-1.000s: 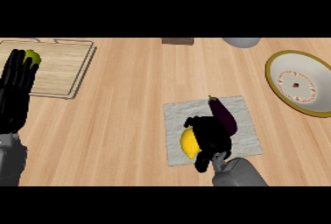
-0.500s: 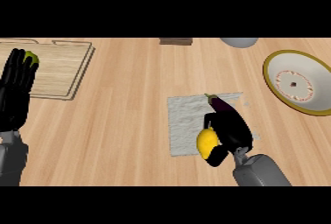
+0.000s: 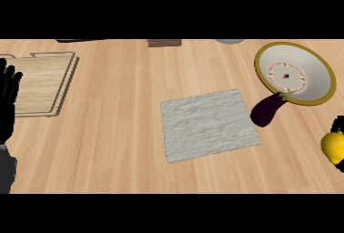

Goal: Pick the lemon from the placemat and place it in the bowl

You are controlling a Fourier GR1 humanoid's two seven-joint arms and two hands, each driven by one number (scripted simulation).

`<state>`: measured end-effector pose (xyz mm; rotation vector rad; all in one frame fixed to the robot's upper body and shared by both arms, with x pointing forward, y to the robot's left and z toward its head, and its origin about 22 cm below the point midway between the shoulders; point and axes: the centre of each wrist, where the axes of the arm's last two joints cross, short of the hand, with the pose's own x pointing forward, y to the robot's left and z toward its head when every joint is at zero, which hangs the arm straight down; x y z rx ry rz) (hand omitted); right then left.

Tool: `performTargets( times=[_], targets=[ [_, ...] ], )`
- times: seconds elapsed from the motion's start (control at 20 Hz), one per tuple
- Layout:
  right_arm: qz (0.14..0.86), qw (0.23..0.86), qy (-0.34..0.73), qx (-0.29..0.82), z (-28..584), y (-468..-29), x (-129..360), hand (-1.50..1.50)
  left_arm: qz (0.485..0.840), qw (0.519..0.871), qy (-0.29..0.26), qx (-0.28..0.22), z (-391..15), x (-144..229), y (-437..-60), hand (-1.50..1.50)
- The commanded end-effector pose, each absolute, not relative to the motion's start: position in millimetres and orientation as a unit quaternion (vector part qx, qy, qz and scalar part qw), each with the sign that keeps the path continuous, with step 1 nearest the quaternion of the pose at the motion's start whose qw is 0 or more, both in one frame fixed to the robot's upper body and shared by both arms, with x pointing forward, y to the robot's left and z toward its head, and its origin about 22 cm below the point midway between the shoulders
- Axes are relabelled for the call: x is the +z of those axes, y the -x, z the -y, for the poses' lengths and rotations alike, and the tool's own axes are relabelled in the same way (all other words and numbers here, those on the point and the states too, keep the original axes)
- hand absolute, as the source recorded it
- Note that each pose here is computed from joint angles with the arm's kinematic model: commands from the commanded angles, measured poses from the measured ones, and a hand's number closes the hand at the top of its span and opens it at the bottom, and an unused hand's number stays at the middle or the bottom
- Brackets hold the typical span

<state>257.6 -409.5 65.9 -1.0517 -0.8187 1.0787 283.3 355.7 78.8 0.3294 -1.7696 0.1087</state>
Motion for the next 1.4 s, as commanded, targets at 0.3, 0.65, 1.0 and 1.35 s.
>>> performTargets(
  times=[0.3,0.65,1.0,1.35],
  targets=[
    [0.423,0.623,0.546,0.368,584,-184,187,1.50,0.772,0.621,-0.128,0.045,-350,73,-281,0.00],
    [0.562,0.557,0.515,0.330,629,-146,239,1.50,0.777,0.620,-0.111,0.020,-349,88,-290,0.00],
    [0.664,0.558,0.421,0.267,648,-128,284,1.50,0.777,0.623,-0.089,0.008,-324,76,-298,0.00],
    [0.663,0.585,0.381,0.271,633,-164,304,1.50,0.777,0.623,-0.090,-0.003,-314,75,-299,0.00]
  ],
)
